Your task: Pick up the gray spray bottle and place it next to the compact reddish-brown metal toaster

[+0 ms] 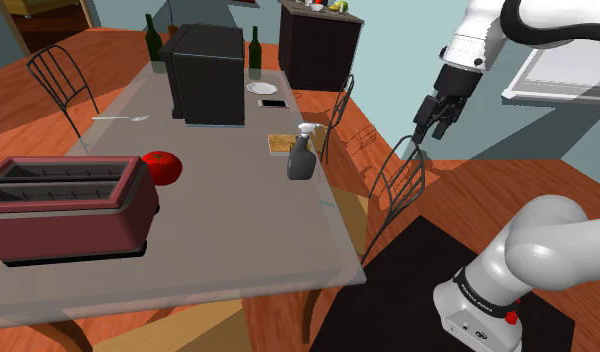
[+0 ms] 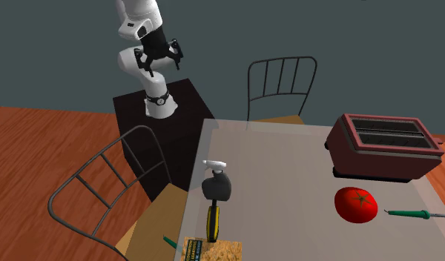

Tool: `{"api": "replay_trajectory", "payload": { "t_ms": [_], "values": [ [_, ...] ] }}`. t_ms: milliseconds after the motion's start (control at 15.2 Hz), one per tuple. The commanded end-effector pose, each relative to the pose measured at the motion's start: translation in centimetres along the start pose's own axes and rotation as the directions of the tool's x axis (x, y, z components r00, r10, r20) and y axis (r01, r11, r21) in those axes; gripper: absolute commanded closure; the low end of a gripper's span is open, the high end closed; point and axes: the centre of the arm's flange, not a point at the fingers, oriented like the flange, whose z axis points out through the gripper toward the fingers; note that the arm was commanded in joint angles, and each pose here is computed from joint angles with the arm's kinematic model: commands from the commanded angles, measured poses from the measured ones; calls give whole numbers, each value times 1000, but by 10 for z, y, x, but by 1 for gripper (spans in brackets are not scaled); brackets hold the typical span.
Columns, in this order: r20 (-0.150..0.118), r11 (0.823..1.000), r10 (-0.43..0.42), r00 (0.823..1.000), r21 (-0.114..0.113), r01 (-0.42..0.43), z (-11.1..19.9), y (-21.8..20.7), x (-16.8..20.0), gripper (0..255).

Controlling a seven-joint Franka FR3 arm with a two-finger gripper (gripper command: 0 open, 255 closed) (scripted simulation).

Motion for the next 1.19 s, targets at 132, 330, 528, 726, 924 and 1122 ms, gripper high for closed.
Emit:
{"api": "replay_trajectory", "payload": {
  "t_ms": [132,330,528,726,924,1122],
  "values": [
    [-29,997,-71,997,10,71,17,13,13,0],
    [-74,984,-176,982,22,178,42,30,34,0],
    [-119,959,-278,953,28,283,66,44,58,0],
    [-165,922,-375,912,30,385,90,55,85,0],
    [-210,876,-467,859,26,482,112,63,114,0],
    [-254,819,-551,794,18,574,133,67,144,0]
  ]
}}
